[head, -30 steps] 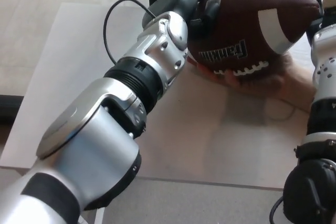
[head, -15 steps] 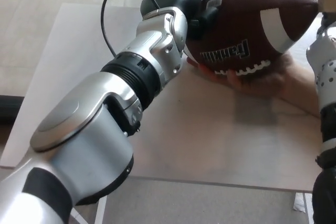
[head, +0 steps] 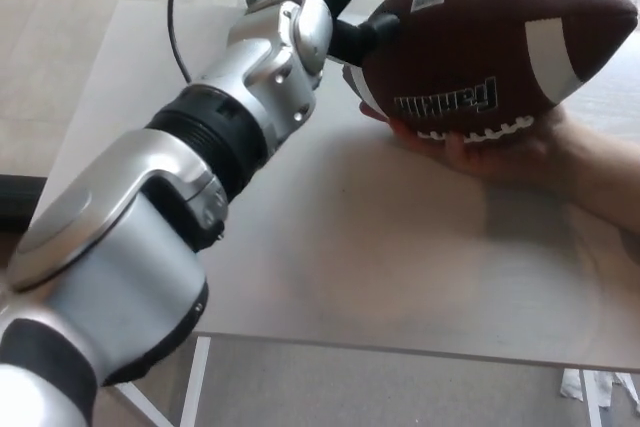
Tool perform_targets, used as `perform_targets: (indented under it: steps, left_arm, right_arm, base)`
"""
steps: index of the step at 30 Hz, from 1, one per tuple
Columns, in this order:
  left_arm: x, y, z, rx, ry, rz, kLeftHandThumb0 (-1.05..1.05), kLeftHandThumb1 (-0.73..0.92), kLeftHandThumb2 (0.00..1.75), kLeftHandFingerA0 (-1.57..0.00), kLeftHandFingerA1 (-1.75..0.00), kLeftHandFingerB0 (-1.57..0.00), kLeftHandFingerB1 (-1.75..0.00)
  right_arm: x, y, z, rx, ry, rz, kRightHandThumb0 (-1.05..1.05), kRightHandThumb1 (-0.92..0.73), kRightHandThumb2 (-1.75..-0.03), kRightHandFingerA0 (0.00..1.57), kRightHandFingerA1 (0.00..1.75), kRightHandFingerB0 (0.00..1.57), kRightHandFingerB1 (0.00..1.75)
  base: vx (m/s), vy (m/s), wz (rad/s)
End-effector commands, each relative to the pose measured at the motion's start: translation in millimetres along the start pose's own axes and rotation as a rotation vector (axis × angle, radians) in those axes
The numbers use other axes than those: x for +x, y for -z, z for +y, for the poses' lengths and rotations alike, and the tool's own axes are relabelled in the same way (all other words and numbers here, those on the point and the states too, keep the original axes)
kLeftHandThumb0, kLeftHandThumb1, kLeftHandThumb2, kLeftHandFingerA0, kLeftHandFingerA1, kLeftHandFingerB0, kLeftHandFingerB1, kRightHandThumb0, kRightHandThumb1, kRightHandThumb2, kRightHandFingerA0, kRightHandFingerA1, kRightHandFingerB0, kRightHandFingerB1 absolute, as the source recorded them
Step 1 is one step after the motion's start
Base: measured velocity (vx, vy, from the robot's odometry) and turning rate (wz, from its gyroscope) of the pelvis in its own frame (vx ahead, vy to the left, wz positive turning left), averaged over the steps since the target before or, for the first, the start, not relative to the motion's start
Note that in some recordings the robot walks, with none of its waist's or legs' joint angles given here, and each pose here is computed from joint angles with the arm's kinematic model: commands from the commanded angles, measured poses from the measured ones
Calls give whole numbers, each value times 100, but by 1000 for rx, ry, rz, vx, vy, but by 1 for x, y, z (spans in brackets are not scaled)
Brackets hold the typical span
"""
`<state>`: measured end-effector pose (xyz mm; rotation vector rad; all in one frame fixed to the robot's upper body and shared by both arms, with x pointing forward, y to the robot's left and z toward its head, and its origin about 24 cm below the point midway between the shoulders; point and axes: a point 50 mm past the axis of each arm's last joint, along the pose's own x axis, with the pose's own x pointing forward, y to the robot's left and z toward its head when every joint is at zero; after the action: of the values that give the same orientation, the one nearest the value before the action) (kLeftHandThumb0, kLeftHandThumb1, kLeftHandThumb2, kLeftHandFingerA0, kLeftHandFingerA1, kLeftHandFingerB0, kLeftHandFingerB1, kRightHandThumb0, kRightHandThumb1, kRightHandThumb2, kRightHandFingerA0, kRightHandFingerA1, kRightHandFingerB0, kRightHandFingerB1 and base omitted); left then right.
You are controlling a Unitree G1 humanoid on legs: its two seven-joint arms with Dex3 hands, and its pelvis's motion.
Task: The robot uses both its hands to grab the left and right ends of a football kept in the middle of the desk infront of it, lifts it up and places it in the palm of a person
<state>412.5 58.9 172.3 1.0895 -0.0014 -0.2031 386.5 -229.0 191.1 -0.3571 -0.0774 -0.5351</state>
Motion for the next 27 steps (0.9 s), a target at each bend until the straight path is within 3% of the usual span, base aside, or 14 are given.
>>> perform_targets:
  steps: [1,7,8,9,12,13,14,17,20,21,22,23,24,27]
  left_arm:
    - [-58,53,140,-219,-351,-198,-72,58,97,0,-36,0,-31]
    - [-100,71,194,-278,-493,-247,-71,58,97,0,-36,0,-33]
    - [-119,74,212,-322,-520,-267,-67,78,67,-1,-36,-5,-30]
    - [-137,77,224,-364,-543,-282,-74,59,100,0,-37,-2,-33]
    - [-188,91,244,-498,-624,-335,-77,65,106,0,-31,0,-30]
    - [-211,98,246,-565,-685,-369,-73,80,64,0,-43,-11,-34]
    - [-238,107,245,-645,-749,-420,-73,80,64,0,-43,-11,-34]
    - [-309,123,206,-594,-818,-434,-79,58,100,-2,-48,-6,-41]
    - [-349,134,154,-482,-730,-379,-82,62,104,0,-49,-9,-34]
    - [-371,144,117,-455,-677,-318,-84,64,102,-6,-57,-3,-34]
    - [-386,148,98,-452,-644,-271,-83,63,102,-9,-59,-4,-35]
    - [-393,150,89,-467,-623,-247,-83,63,102,-9,-59,-4,-35]
    - [-403,154,77,-482,-608,-212,-82,83,65,-9,-60,-5,-32]
    - [-431,173,45,-537,-590,-68,-76,81,65,-7,-62,-6,-33]
  right_arm:
    - [-4,-105,-74,-834,69,-498,-105,-92,-84,0,0,0,0]
    - [-17,-123,-86,-846,63,-566,-104,-92,-91,0,0,0,0]
    - [-24,-130,-90,-841,63,-605,-105,-92,-85,0,0,0,0]
    - [-31,-134,-95,-831,51,-637,-104,-92,-88,0,0,0,0]
    - [-57,-141,-111,-827,28,-727,-103,-92,-89,0,0,0,0]
    - [-69,-142,-117,-812,16,-766,-104,-85,-96,0,0,0,0]
    - [-82,-143,-124,-795,-1,-809,-104,-85,-96,0,0,0,0]
    - [-132,-124,-136,-674,-78,-883,-105,-80,-121,0,22,0,6]
    - [-170,-98,-145,-566,-166,-915,-98,-75,-115,0,20,3,6]
    - [-196,-73,-145,-497,-228,-889,-89,-88,-74,0,0,0,24]
    - [-210,-60,-146,-476,-254,-864,-95,-73,-111,0,16,4,11]
    - [-216,-54,-146,-471,-267,-849,-95,-73,-111,0,16,4,11]
    - [-224,-41,-146,-451,-280,-813,-99,-76,-112,0,12,6,12]
    - [-237,3,-156,-463,-273,-630,-87,-70,-106,0,19,7,25]
  base:
    - [0,0,0]
    - [0,0,0]
    - [0,0,0]
    - [0,0,0]
    - [0,0,0]
    - [0,0,0]
    - [0,0,0]
    - [0,0,0]
    - [0,0,0]
    - [0,0,0]
    - [0,0,0]
    - [0,0,0]
    - [0,0,0]
    - [0,0,0]
